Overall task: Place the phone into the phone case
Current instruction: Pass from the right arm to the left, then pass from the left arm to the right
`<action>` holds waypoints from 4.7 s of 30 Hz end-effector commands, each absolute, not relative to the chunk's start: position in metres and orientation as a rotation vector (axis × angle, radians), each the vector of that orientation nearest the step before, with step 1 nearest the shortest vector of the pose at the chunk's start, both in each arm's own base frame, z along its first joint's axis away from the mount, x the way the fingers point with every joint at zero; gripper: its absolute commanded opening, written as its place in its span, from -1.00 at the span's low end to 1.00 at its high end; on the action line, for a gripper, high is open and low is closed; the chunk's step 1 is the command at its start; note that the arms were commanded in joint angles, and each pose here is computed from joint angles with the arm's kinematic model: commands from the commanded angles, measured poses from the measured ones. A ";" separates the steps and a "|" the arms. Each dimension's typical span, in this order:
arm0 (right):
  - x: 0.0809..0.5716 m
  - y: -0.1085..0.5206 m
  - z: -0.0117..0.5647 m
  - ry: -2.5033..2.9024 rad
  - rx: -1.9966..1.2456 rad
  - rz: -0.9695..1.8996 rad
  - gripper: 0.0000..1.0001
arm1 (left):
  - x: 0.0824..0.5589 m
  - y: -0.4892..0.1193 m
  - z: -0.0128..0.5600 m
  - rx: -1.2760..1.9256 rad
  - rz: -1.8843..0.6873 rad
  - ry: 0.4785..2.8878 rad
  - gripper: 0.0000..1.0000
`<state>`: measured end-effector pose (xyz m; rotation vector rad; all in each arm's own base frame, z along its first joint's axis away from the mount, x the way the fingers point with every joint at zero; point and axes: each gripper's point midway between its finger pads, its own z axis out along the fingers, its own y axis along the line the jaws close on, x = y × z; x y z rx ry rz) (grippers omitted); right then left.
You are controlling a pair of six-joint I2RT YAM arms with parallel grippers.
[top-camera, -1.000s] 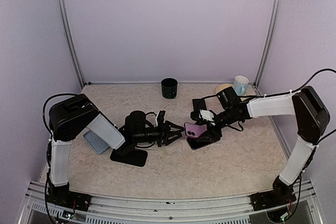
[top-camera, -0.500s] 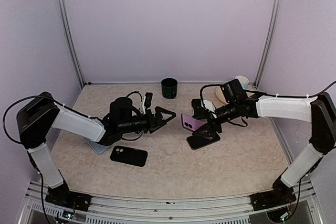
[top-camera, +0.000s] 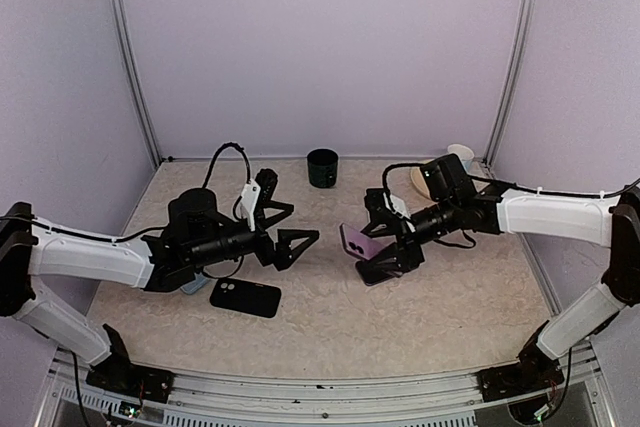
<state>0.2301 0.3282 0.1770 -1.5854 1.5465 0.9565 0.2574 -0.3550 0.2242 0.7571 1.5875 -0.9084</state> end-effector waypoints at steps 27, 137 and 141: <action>0.155 0.374 0.172 1.452 -1.807 1.298 0.04 | 0.149 -0.379 0.224 1.637 -0.492 0.896 0.93; 0.243 0.322 0.287 1.577 -0.909 0.728 0.99 | 0.212 -0.363 0.312 0.860 -0.999 1.292 -1.00; 0.235 0.328 0.290 1.585 -0.901 0.869 0.99 | 0.215 -0.359 0.318 0.811 -1.056 1.302 -1.00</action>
